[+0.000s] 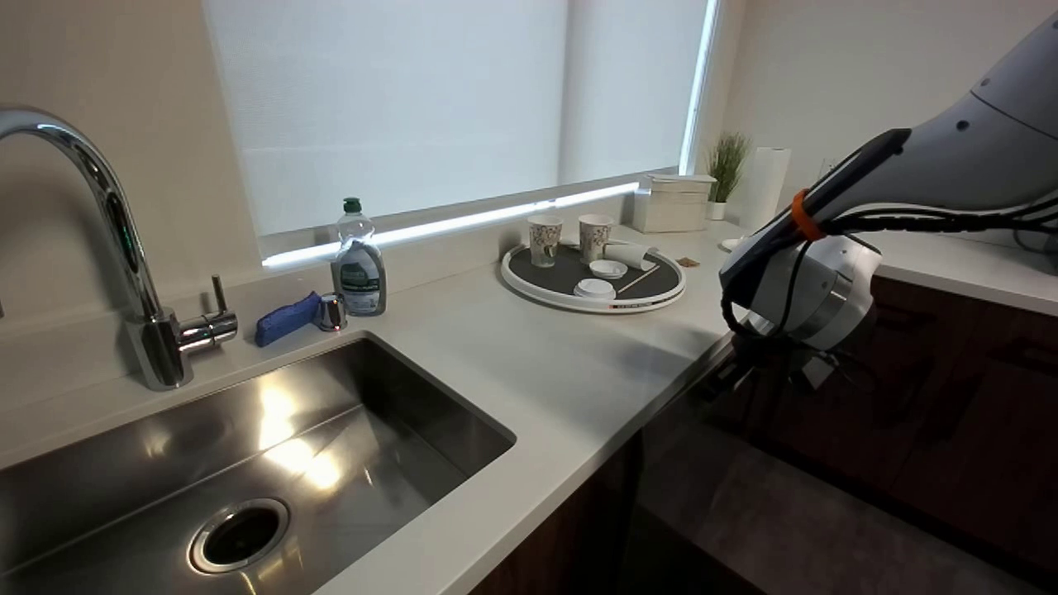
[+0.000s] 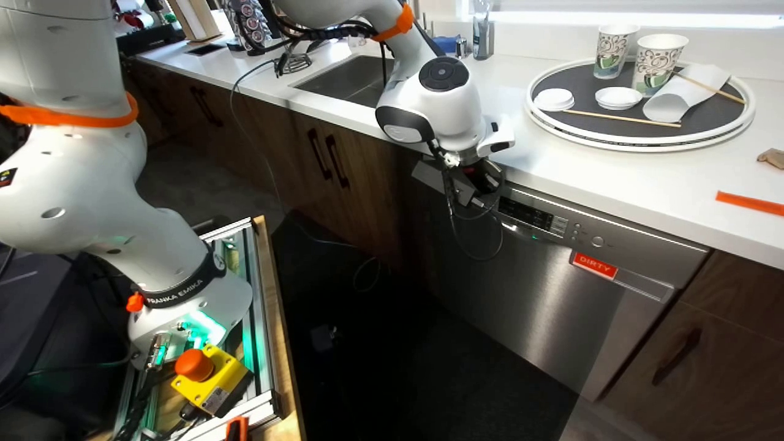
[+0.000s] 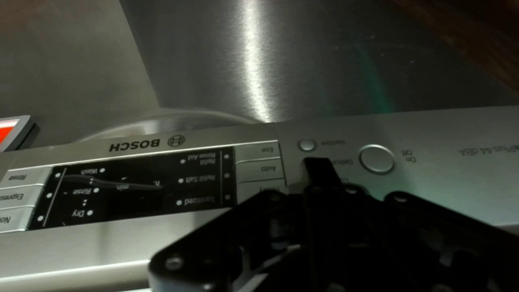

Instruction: Turn the switch on the dishwasher

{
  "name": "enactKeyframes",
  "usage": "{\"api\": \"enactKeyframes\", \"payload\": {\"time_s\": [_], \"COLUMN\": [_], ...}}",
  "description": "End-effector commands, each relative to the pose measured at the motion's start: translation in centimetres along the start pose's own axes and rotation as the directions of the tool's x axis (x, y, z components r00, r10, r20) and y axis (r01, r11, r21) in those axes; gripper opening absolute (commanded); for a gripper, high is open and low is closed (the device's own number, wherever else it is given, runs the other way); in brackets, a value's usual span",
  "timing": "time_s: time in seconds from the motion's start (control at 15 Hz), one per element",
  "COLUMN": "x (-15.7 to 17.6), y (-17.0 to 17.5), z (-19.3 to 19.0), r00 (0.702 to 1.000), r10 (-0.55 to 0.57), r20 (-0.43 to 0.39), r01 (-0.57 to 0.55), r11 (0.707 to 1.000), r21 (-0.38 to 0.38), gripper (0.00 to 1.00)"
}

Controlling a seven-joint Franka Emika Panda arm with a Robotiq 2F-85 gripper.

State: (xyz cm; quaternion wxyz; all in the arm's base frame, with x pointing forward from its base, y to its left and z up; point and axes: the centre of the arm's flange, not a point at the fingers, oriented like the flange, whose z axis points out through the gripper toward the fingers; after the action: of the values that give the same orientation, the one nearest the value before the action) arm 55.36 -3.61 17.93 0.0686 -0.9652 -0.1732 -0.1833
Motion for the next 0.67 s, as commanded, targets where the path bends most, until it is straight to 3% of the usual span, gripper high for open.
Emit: {"api": "enactKeyframes", "payload": {"time_s": [0.0,0.6], "x": [-0.10,-0.06], "y": [0.22,0.46], "z": [1.18,1.84], "r00": [1.000,0.989], "r10": [-0.005,0.103], "r20": [-0.018,-0.105], "r01": [0.005,-0.098], "r11": [1.000,0.994], "r21": [-0.007,0.051], "gripper": [0.00,0.00]}}
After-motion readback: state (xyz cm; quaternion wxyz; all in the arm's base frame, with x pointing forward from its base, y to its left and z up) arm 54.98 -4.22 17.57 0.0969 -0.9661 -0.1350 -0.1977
